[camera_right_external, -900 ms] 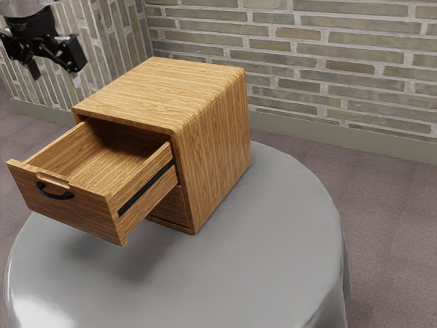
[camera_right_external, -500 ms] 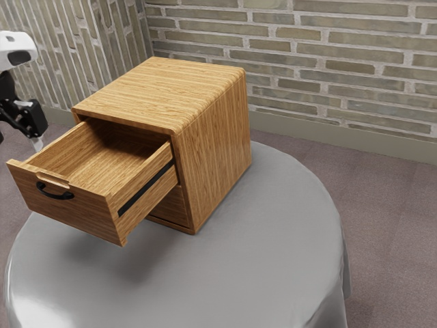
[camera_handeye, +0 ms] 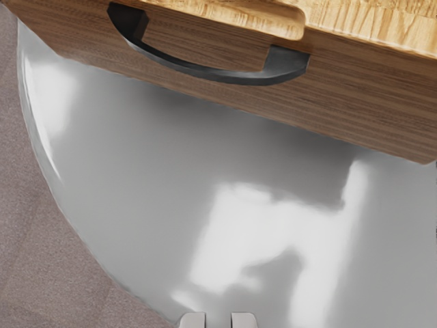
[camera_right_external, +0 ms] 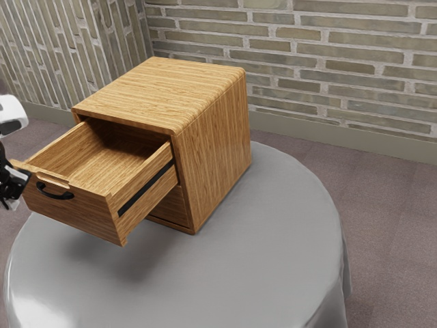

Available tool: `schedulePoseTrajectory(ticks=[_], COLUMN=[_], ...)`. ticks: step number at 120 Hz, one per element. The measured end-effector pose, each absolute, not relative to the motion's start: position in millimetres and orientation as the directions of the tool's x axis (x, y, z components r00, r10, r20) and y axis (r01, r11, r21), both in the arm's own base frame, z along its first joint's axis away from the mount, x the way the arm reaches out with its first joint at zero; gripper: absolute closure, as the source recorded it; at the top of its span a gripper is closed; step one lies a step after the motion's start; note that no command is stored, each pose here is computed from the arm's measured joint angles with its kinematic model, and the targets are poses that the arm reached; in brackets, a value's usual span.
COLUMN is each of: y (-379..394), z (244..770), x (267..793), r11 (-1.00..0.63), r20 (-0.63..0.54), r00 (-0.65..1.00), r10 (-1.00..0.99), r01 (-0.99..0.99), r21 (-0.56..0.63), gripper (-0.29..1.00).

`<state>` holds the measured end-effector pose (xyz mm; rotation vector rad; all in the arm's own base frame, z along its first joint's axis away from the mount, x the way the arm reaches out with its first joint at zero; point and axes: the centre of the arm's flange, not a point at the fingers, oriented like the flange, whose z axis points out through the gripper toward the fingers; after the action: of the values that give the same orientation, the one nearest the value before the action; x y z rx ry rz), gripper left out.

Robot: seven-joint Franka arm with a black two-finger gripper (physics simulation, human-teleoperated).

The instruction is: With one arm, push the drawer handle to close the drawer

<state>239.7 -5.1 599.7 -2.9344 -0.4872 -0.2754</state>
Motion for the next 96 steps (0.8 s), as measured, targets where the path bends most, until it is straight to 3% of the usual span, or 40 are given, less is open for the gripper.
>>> schedulePoseTrajectory(ticks=[96], y=[45], z=[524], x=[289], r11=[-0.949], r20=[0.264], r00=[0.928], r10=[0.264], r01=[0.298], r21=[-0.099], gripper=[0.79])
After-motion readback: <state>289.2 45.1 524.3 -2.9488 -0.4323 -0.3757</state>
